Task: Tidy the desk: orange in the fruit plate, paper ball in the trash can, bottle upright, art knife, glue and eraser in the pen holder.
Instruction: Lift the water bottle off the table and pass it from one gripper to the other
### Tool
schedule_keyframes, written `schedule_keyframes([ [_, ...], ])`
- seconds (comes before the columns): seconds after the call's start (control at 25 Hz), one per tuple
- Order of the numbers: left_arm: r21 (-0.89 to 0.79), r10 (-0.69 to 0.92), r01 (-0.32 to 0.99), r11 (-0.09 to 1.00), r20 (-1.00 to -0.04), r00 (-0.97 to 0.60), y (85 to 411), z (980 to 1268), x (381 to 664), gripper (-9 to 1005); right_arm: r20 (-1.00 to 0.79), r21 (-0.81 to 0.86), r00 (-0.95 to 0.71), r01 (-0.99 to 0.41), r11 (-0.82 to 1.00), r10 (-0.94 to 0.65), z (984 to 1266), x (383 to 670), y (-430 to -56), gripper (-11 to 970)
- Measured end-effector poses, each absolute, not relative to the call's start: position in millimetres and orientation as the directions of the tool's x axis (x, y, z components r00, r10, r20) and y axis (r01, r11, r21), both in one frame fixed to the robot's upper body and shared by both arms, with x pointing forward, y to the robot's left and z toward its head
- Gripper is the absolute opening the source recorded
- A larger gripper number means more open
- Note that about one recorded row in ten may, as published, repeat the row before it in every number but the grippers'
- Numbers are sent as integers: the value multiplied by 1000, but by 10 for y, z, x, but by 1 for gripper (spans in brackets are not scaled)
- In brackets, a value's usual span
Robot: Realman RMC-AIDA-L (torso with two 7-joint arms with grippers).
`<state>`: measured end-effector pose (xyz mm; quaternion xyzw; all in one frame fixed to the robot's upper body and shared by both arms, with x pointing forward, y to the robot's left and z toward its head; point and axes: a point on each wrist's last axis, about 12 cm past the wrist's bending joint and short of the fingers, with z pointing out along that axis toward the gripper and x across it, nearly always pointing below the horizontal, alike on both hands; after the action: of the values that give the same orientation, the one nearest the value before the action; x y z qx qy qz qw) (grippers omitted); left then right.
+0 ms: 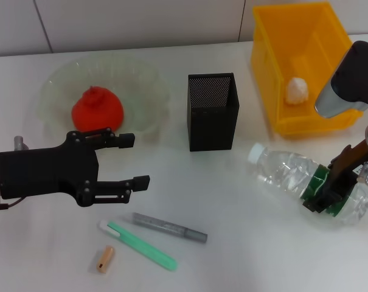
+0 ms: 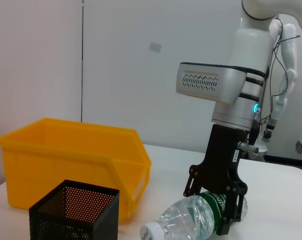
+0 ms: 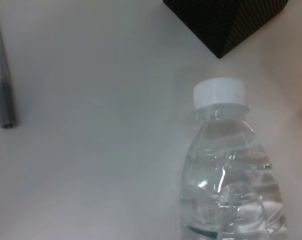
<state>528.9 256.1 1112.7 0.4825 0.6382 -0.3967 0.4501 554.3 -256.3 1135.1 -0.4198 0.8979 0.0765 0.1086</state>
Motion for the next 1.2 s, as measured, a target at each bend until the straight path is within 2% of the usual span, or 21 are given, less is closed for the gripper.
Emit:
schedule_keyframes([
  [0.44,-70,258,973,221,-958,-128,2571,11129,5288,740,-298,45,-608,-779,626,-735,11433,5484,-2531,724],
  [1.2,-66,249,973,220,-961,-121,2568,11147,5287,736,-493,-34,-512,-797,603,-704,11940,5072,-2490,724],
])
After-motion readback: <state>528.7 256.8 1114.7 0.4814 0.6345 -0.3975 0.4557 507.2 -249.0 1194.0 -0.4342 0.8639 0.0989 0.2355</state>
